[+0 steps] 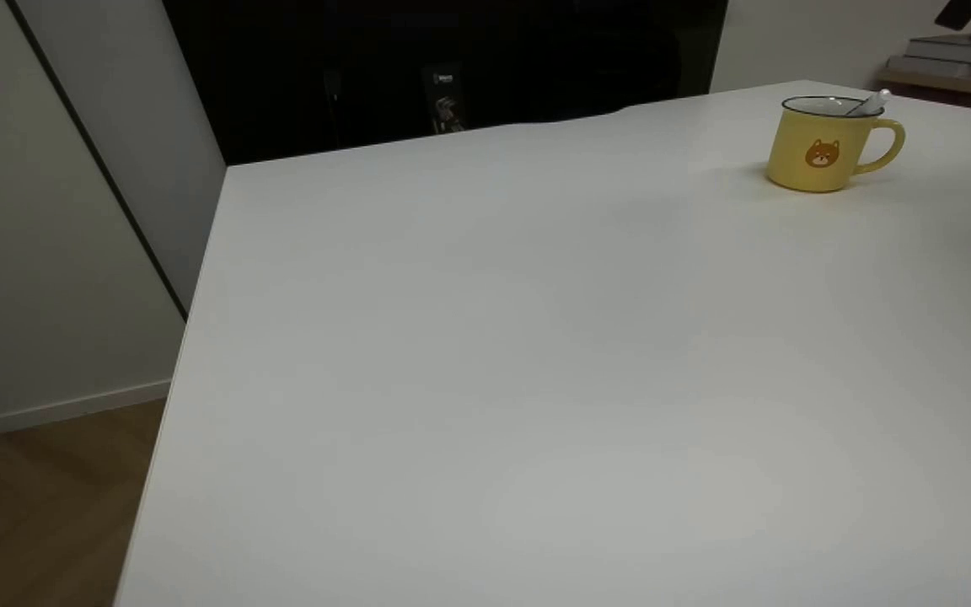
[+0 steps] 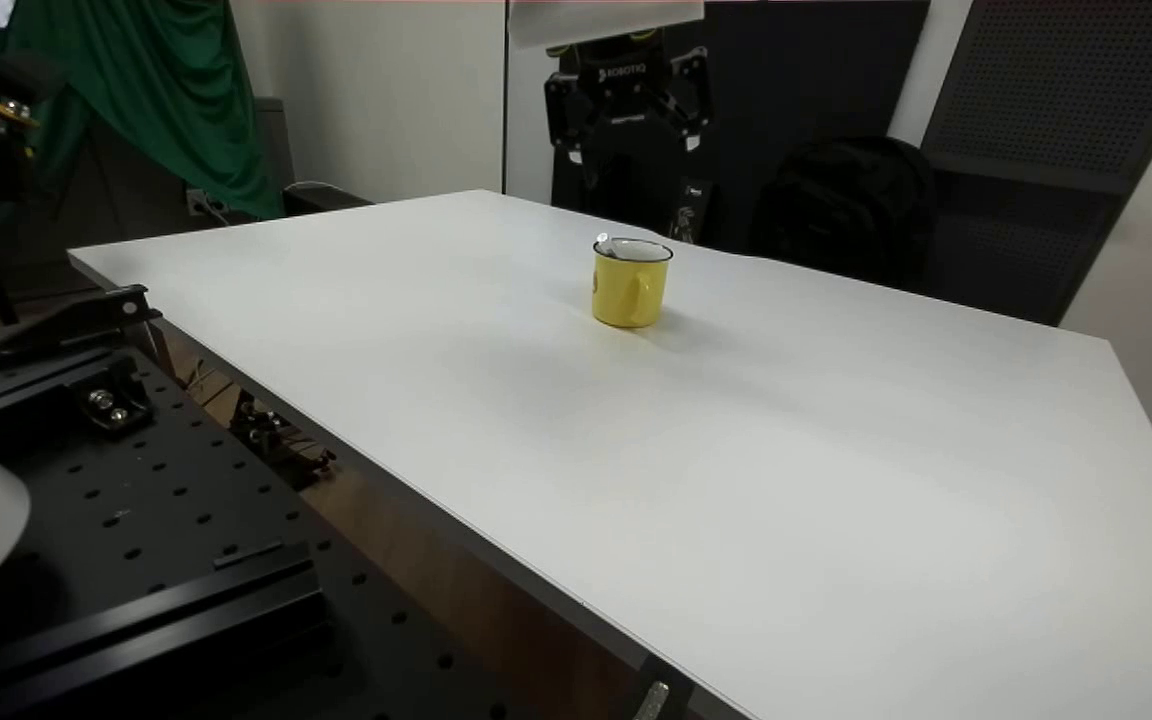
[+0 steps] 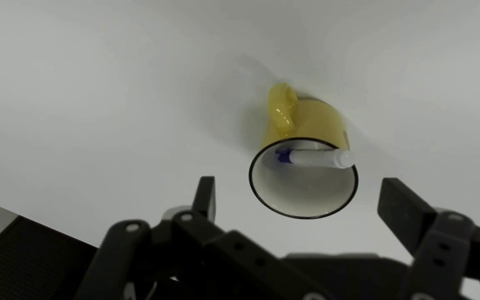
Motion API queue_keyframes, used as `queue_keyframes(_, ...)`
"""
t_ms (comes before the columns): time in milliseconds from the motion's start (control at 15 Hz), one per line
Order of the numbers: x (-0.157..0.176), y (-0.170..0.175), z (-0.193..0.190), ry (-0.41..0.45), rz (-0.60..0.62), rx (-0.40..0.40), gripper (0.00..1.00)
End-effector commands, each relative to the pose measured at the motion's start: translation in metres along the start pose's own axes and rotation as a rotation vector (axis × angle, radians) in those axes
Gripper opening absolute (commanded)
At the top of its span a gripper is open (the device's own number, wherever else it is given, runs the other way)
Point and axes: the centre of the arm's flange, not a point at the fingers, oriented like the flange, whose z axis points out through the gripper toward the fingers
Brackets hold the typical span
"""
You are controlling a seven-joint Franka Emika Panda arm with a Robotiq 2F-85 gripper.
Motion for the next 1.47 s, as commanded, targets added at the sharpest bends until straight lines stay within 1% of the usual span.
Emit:
queue_keyframes(0,-0.008,-0.019,0.012,0.044,0.009,0.004,1.00)
queue_keyframes(400,-0.020,-0.041,0.023,0.125,-0.026,0.063,1.00)
queue_keyframes(733,-0.025,-0.045,0.033,0.164,-0.047,0.071,1.00)
queue_keyframes(1000,-0.028,-0.040,0.042,0.167,-0.046,0.061,1.00)
queue_keyframes(1067,-0.028,-0.038,0.046,0.155,-0.041,0.052,1.00)
queue_keyframes(1133,-0.029,-0.036,0.048,0.108,-0.032,0.055,1.00)
queue_keyframes(1200,-0.032,-0.039,0.040,0.135,-0.039,0.066,1.00)
queue_keyframes(1400,-0.036,-0.037,0.045,0.112,-0.036,0.064,1.00)
